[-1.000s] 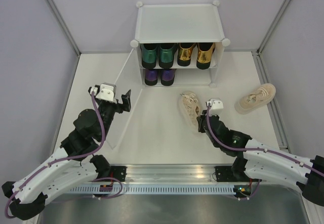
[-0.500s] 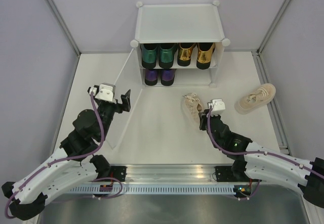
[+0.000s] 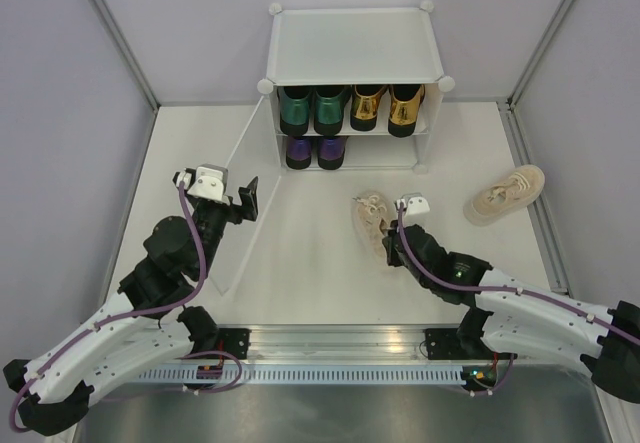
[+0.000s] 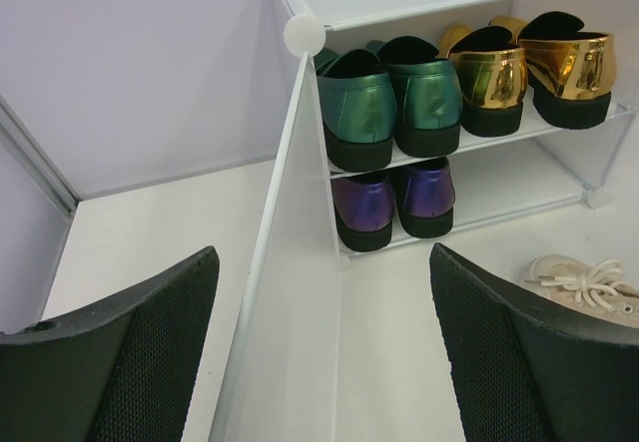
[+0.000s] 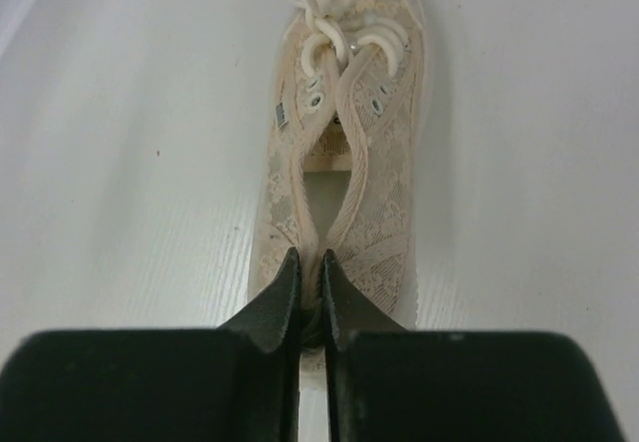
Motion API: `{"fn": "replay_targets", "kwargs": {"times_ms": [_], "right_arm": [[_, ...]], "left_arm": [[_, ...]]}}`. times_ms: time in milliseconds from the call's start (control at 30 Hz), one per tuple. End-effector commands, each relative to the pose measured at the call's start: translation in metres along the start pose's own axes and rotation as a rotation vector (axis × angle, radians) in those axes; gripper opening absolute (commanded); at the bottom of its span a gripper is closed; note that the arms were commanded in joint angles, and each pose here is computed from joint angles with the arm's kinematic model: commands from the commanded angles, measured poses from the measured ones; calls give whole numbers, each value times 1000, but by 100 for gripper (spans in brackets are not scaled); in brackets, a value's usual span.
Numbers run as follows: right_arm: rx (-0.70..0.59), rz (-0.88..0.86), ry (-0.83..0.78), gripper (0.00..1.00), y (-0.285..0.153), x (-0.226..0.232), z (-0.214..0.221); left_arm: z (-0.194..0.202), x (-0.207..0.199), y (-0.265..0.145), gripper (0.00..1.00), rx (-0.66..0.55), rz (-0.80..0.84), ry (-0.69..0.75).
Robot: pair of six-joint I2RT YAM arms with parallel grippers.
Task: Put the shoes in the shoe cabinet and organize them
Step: Pick up the shoe from the center of the board.
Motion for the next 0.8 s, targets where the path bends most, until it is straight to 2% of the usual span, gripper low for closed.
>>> {"fn": "replay_targets", "kwargs": {"times_ms": [0, 67, 100, 267, 300, 500, 667, 767], "right_arm": [[41, -54, 63, 13, -8, 5, 1], [70, -55, 58, 30, -7, 6, 4], [82, -50, 48, 51, -7, 6, 5], [106, 12, 17, 63, 2, 7, 2], [109, 22, 15, 69, 4, 8, 1], [153, 122, -36, 75, 27, 3, -3], [173, 116, -20, 75, 54, -3, -6], [194, 102, -15, 70, 68, -7, -5]], "left_arm": [[-5, 0, 1, 89, -22, -2, 13], [-6, 0, 1, 89, -25, -2, 15], [-6, 1, 1, 89, -26, -2, 15], [-6, 1, 0, 89, -26, -7, 18], [-5, 2, 1, 89, -23, -11, 22], [-5, 1, 1, 89, -22, -8, 22], [-5, 1, 1, 89, -23, -4, 20], [-6, 1, 0, 89, -26, -2, 17]]}}
Point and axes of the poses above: each gripper's point midway between its finger pads, its own y axis out along the fingers, its own x axis along the line the jaws close on, z = x × y, the point moved 8 cm from there along -y, back along the fingers, and after that the axes turned 8 degrees about -y, right-handed, at the moved point
